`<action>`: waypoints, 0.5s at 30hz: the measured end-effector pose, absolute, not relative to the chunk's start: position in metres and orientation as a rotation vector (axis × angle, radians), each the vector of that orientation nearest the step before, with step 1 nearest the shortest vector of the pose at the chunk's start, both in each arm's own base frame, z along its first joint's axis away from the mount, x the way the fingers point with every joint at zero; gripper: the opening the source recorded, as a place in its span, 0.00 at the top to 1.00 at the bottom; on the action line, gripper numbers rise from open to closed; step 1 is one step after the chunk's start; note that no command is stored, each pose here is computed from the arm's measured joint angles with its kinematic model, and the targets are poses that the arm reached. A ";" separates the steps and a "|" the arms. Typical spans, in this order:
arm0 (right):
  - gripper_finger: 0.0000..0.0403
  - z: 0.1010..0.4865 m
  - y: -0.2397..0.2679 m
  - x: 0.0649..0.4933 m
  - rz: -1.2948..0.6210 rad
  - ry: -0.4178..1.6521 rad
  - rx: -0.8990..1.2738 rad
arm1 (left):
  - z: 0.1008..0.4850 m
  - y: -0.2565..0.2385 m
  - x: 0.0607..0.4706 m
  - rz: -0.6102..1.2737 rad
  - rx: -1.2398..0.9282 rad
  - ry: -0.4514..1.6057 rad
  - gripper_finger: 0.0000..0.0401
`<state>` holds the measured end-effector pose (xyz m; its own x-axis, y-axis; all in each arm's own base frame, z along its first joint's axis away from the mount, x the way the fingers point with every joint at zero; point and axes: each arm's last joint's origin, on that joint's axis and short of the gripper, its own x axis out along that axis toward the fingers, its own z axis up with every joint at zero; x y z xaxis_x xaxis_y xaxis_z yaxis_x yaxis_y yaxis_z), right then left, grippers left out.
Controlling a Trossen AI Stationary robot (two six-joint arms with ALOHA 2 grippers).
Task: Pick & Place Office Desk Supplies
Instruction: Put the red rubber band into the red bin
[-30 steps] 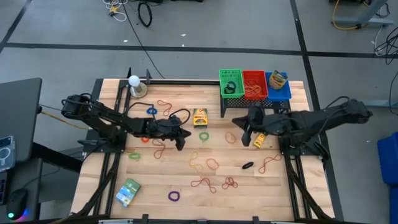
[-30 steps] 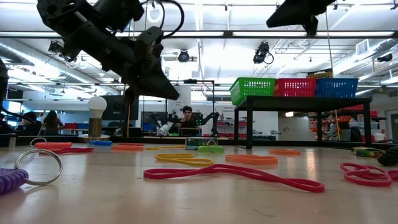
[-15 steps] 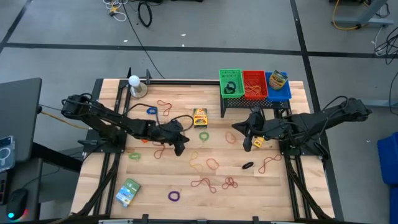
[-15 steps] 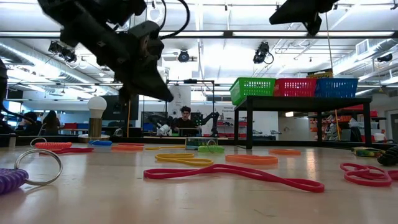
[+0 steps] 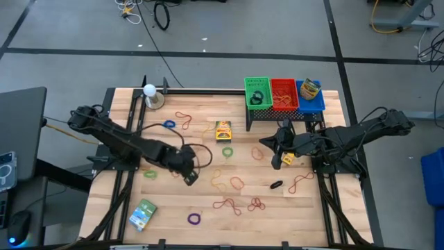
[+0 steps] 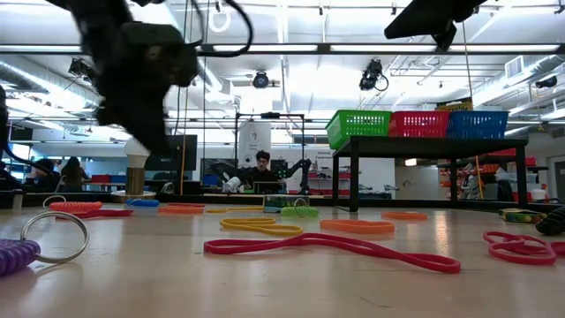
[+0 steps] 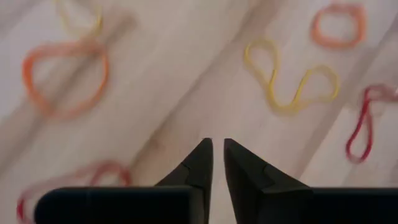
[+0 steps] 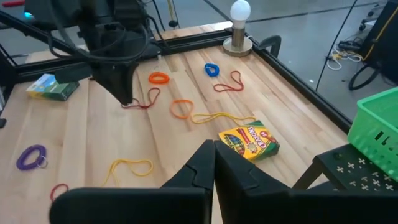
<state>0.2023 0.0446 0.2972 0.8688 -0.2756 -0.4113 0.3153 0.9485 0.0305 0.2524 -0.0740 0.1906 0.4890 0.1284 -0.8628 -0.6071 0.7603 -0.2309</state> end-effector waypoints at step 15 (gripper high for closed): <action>0.96 0.295 0.044 0.201 -0.297 0.453 0.020 | 0.150 -0.080 0.242 0.761 -0.651 1.193 0.58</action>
<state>0.2013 0.0442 0.2947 0.8571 -0.2779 -0.4338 0.2869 0.9569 -0.0460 0.2416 -0.0801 0.1498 0.1860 0.1727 -0.9673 -0.8042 0.5923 -0.0489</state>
